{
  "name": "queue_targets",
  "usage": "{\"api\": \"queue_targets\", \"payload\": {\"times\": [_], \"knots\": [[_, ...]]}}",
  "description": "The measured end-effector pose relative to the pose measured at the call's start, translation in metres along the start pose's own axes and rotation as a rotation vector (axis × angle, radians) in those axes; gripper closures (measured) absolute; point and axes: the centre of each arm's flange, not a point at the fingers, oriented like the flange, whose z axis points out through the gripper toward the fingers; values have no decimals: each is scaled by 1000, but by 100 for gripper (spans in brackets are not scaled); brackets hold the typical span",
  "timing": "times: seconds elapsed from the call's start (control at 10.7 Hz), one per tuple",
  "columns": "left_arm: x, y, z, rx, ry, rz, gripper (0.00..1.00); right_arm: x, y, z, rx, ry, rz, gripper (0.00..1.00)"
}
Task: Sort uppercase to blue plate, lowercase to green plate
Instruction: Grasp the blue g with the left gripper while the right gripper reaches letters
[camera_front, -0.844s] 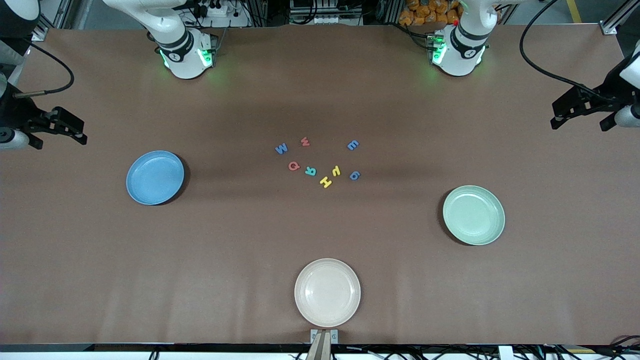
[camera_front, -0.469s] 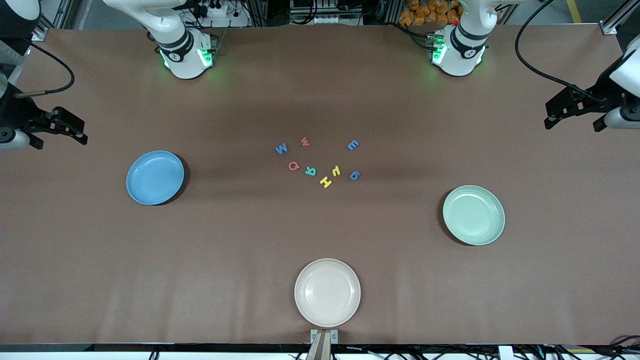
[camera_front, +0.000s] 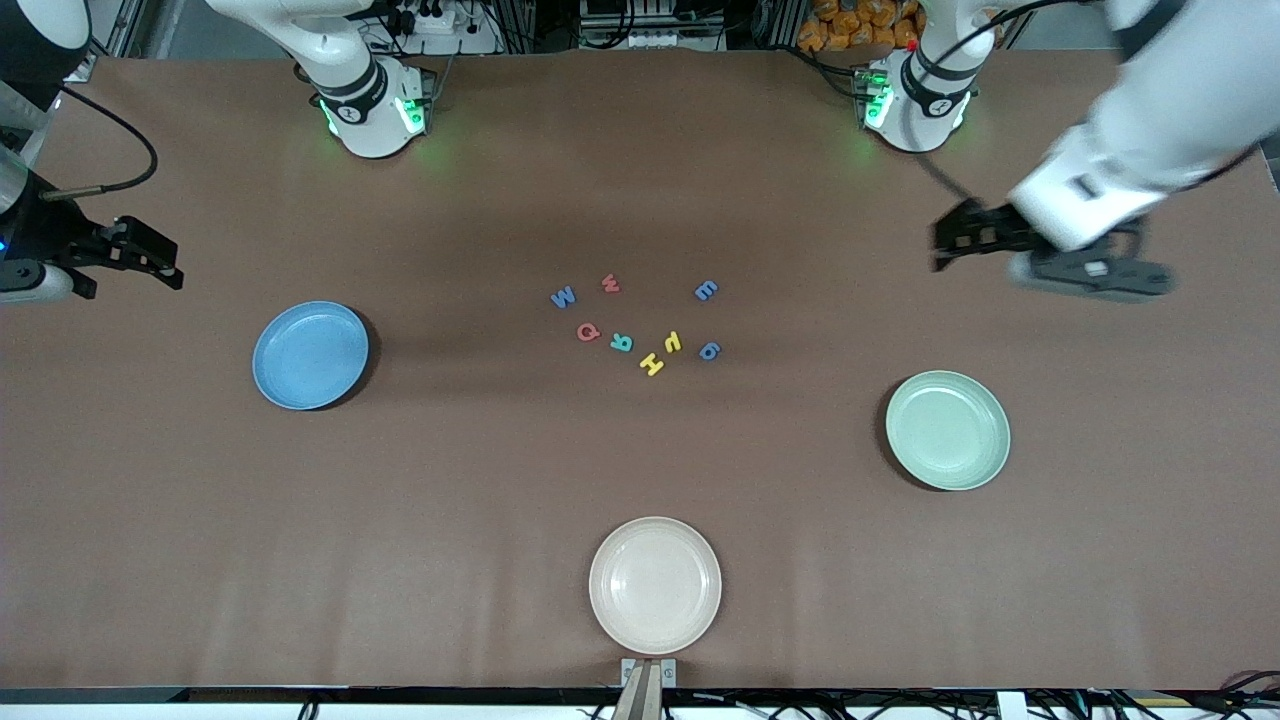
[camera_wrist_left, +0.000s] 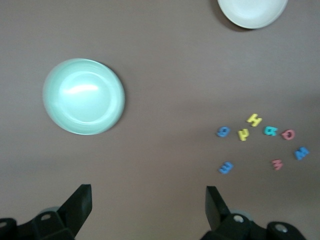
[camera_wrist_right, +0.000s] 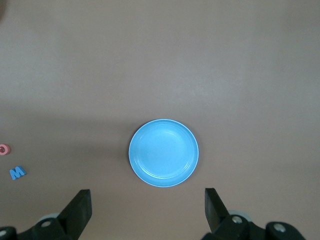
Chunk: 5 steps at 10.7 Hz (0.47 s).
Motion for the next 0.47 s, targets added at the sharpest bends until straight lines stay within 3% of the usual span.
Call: {"api": "queue_targets", "payload": {"times": [0.19, 0.28, 0.47], "knots": [[-6, 72, 60, 32, -39, 38, 0, 0, -3, 1, 1, -1, -6, 0], [-7, 96, 88, 71, -42, 85, 0, 1, -5, 2, 1, 1, -9, 0], [0, 124, 137, 78, -48, 162, 0, 3, -16, 6, 2, 5, -29, 0]]}}
